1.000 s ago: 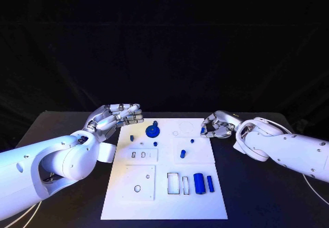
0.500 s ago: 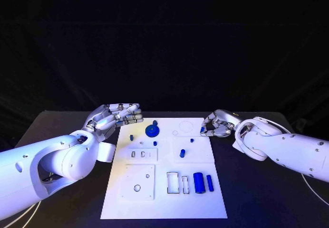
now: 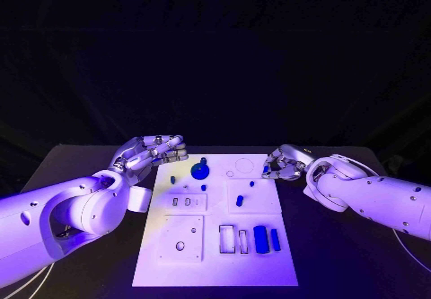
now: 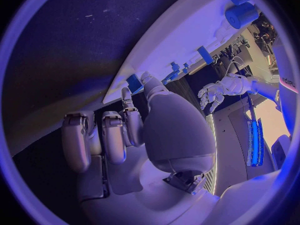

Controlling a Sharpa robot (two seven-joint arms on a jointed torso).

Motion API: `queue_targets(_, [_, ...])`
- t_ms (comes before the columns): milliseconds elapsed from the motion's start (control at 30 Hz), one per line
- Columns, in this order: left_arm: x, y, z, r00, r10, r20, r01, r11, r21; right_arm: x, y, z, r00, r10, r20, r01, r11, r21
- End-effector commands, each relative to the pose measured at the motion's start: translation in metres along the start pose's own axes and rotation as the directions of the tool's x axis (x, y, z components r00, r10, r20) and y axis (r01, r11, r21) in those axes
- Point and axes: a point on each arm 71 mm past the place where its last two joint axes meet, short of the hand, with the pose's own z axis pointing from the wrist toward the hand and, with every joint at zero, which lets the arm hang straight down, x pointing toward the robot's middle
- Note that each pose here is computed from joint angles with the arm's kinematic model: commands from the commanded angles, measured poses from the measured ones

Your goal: Assemble the parts on the task board

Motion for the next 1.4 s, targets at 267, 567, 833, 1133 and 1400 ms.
queue_targets(267, [0.0021, -0.0006, -0.0002, 1.0, -0.011, -0.023, 0.011, 1.0, 0.003, -0.001, 0.0, 0.0, 1.0, -0.013, 0.024, 0.013, 1.0, 0.008])
queue_targets(567, [0.0019, -0.0004, -0.0001, 1.0, -0.011, -0.023, 0.011, 1.0, 0.0, -0.003, 0.002, 0.0, 0.999, -0.01, 0.05, 0.011, 1.0, -0.008])
queue_targets(833, [0.001, -0.0002, 0.0, 1.0, -0.01, -0.022, 0.01, 1.0, -0.001, -0.004, 0.011, -0.003, 0.996, 0.002, 0.084, 0.001, 0.999, -0.041])
queue_targets(1133, [-0.0023, 0.0013, 0.0013, 1.0, -0.006, -0.015, 0.006, 1.0, -0.005, -0.009, 0.057, -0.006, 0.996, -0.001, 0.084, 0.011, 0.993, -0.12])
queue_targets(1400, [-0.0046, 0.0052, 0.006, 1.0, -0.003, -0.008, 0.002, 1.0, -0.008, 0.006, 0.115, 0.003, 0.999, -0.027, 0.044, 0.036, 0.976, -0.216])
